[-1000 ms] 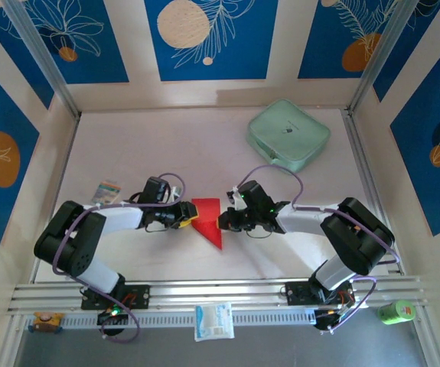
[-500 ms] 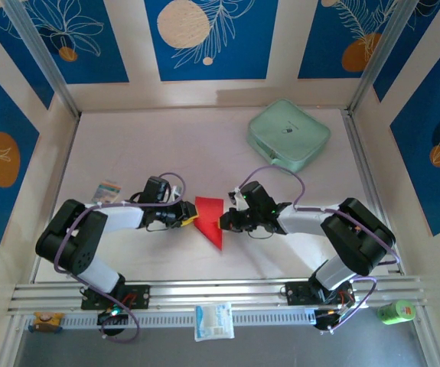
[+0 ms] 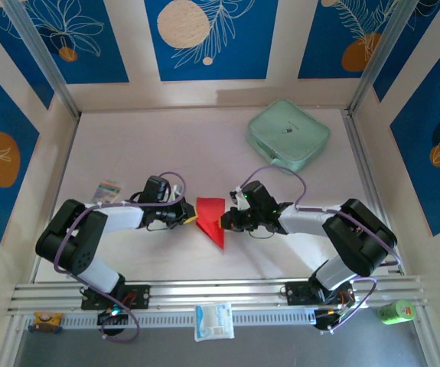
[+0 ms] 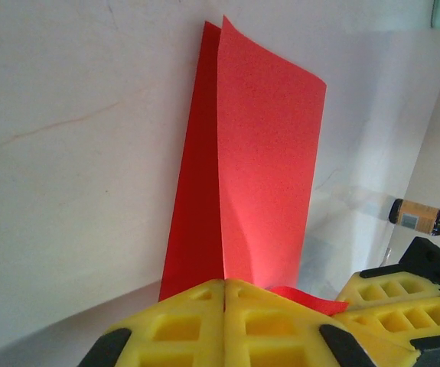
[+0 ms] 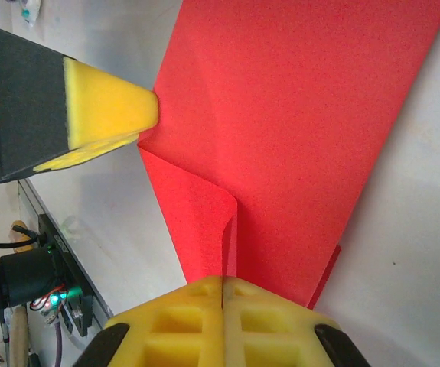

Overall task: Fold a paper plane with a square sheet of paper (pick it up from the middle)
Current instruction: Fourth fold the wing at the center of the table.

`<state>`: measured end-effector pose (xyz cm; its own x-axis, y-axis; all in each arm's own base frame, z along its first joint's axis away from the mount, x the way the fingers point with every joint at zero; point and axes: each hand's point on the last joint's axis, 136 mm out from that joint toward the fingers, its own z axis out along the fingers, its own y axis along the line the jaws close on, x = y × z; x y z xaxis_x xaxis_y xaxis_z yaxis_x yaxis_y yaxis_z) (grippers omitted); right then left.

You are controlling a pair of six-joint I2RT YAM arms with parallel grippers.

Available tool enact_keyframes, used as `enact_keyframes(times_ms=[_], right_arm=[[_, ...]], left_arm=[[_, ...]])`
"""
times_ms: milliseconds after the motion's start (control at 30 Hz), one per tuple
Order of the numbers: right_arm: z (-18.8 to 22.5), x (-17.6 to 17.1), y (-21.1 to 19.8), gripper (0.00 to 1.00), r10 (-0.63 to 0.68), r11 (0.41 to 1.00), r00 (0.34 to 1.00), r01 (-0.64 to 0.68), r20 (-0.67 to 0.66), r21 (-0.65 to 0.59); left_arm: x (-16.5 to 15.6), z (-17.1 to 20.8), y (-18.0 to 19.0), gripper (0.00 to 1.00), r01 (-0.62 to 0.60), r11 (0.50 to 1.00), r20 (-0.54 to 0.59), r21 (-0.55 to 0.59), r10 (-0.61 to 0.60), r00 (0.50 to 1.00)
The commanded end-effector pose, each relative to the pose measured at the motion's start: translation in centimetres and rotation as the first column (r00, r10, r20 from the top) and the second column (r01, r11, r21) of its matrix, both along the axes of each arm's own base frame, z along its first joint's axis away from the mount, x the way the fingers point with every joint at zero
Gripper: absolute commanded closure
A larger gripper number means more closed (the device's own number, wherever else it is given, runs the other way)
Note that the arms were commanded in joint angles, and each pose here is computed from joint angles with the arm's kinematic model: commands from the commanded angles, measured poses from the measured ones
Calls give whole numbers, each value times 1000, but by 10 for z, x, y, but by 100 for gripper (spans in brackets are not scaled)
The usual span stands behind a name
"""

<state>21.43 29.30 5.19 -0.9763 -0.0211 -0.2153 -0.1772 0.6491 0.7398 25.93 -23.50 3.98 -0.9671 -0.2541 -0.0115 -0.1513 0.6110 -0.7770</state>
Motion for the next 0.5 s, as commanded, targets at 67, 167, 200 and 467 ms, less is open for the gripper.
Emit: enact_keyframes(times_ms=[67, 167, 200, 467], right_arm=[[1, -4, -7, 91, -6, 1000, 1000, 6, -12, -20], [3, -3, -15, 75, -39, 997, 999, 39, 4, -67], [3, -3, -19, 68, -51, 995, 999, 52, 13, -88], [22, 9, -47, 57, -111, 943, 970, 171, 215, -285]], left_arm=[[8, 9, -2, 100, -3, 1000, 30, -30, 4, 1000], [9, 12, 2, 100, -41, 999, 52, -27, 43, 998], [10, 14, 4, 100, -56, 998, 62, -25, 57, 996], [8, 22, 25, 100, -221, 974, 130, 46, 213, 968]])
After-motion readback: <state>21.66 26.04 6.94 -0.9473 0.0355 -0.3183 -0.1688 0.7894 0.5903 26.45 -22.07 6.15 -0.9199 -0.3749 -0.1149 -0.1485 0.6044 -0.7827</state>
